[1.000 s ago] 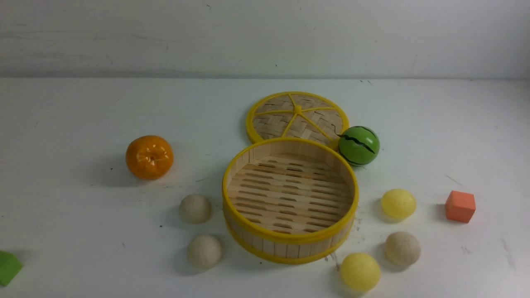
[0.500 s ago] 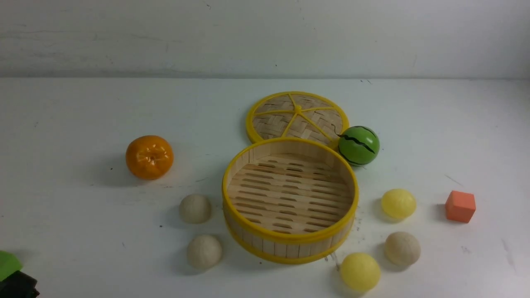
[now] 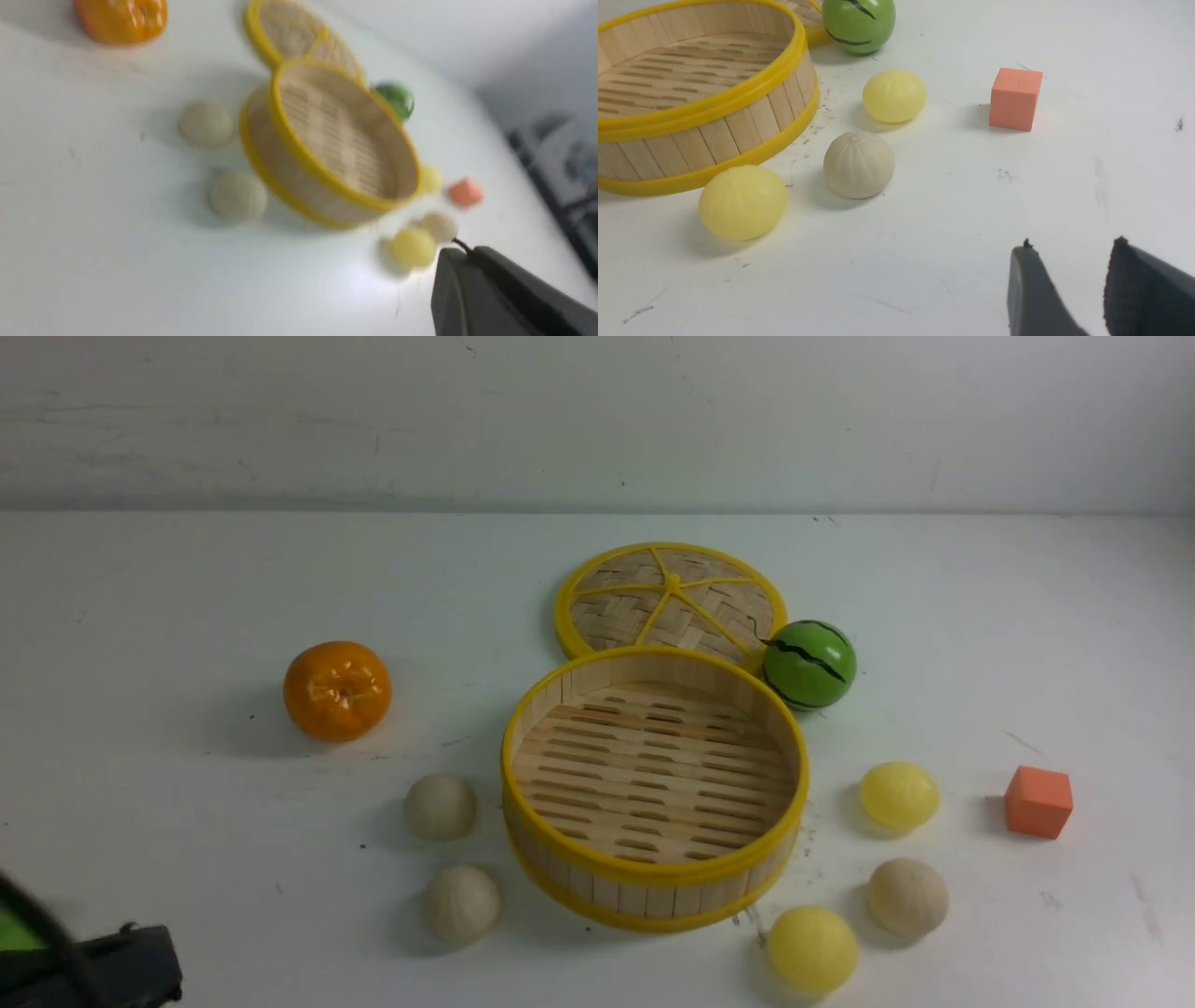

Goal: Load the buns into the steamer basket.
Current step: Use the left arm to grab a steamed stuffed bun

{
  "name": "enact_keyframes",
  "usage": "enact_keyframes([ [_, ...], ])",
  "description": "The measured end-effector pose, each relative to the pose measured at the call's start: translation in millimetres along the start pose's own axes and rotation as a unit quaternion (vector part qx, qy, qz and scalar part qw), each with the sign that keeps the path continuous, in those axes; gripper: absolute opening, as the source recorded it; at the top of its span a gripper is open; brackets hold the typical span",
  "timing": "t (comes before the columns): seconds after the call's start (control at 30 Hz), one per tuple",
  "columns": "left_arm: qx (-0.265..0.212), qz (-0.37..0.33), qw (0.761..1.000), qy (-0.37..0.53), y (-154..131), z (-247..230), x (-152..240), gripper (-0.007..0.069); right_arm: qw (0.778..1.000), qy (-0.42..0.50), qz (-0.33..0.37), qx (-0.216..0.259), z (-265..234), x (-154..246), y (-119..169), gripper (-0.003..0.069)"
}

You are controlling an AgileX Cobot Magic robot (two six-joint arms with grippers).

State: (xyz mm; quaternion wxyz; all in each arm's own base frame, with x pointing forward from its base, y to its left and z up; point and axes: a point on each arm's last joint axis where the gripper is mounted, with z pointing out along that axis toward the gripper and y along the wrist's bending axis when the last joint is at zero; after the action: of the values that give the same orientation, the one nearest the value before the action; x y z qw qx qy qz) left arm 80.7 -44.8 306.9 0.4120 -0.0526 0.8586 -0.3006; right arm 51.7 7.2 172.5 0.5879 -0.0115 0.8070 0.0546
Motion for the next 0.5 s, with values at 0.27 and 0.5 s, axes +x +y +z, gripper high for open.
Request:
enact_keyframes([
  [0.27, -0.111, 0.082, 0.963, 0.230, 14.0, 83.8, -50.3, -0.0013, 1.000, -0.001, 0.000, 0.000, 0.0, -0.1, 0.0, 0.0239],
  [0.5, -0.077, 0.205, 0.919, 0.328, -30.4, 161.0, -39.3, -0.0013, 1.000, -0.001, 0.000, 0.000, 0.0, -0.1, 0.0, 0.0239],
])
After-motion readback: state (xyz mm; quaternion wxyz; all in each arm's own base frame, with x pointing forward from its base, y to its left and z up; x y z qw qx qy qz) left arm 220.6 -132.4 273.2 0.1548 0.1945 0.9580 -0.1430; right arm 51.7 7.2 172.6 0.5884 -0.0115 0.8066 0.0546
